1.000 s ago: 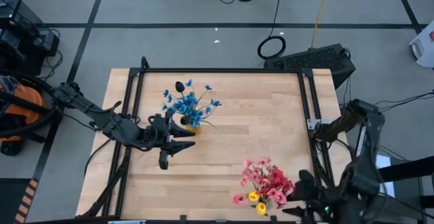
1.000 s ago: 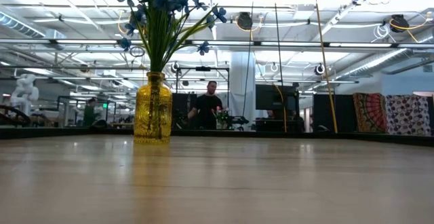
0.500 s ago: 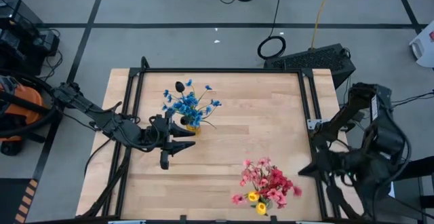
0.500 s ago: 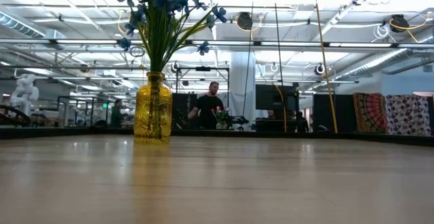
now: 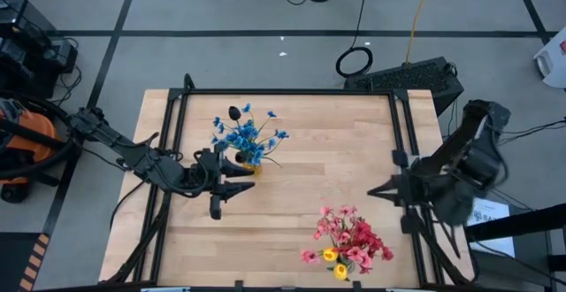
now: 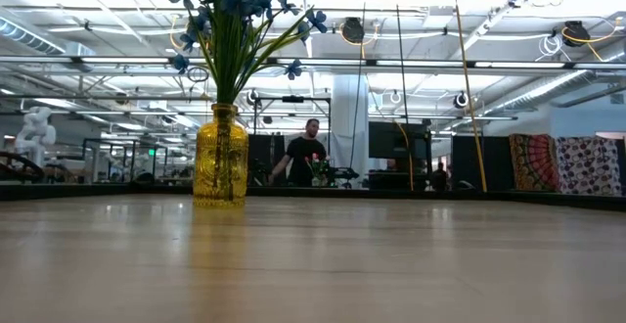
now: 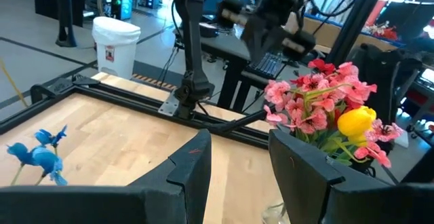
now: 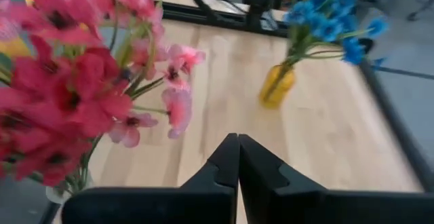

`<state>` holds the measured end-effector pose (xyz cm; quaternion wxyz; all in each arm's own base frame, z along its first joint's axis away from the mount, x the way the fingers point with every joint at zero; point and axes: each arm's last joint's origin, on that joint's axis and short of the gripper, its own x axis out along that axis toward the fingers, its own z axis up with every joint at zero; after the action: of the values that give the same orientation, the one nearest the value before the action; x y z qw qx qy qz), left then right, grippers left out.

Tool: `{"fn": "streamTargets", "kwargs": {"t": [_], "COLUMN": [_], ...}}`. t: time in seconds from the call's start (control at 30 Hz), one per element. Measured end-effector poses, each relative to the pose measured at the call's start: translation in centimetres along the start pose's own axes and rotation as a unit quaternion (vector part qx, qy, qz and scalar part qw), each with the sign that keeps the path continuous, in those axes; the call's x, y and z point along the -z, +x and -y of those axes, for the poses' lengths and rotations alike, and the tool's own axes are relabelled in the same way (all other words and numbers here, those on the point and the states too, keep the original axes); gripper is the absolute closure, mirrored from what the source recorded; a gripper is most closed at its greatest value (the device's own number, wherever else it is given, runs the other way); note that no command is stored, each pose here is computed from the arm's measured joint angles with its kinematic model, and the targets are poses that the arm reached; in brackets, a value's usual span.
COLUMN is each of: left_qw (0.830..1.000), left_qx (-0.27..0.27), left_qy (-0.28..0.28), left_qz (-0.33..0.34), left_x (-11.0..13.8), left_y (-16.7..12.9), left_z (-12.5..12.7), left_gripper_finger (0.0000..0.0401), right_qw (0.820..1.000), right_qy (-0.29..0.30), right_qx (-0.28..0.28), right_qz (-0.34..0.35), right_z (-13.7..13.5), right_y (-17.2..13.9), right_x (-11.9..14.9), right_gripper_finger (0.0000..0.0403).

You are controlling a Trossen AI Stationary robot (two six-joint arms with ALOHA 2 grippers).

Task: Sort flowers into vase by color
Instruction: Return to Home Position

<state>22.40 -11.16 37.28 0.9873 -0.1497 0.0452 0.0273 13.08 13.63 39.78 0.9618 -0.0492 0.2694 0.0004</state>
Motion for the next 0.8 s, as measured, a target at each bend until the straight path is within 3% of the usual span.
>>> {"fn": "streamTargets", "kwargs": {"t": [0.17,0.4,0.63,0.8], "left_qw": [1.000,1.000,1.000,1.000], "left_qx": [-0.011,-0.013,-0.011,-0.006], "left_qy": [0.000,0.000,0.001,-0.016], "left_qz": [0.004,0.005,0.002,0.002], "left_x": [0.0,0.0,0.0,0.0], "left_y": [0.0,0.0,0.0,0.0], "left_z": [-0.1,-0.1,-0.1,0.0], "left_gripper_finger": [0.0247,0.0247,0.0247,0.0247], "right_qw": [0.996,0.972,0.969,0.953], "right_qy": [0.047,0.085,0.113,0.131], "right_qx": [-0.048,-0.118,-0.096,-0.107], "right_qz": [0.058,0.186,0.198,0.252], "right_z": [2.3,4.8,6.0,7.1], "right_y": [2.3,6.2,10.1,10.8], "right_x": [3.1,6.8,11.7,14.9], "right_gripper_finger": [0.0402,0.0403,0.0403,0.0403]}}
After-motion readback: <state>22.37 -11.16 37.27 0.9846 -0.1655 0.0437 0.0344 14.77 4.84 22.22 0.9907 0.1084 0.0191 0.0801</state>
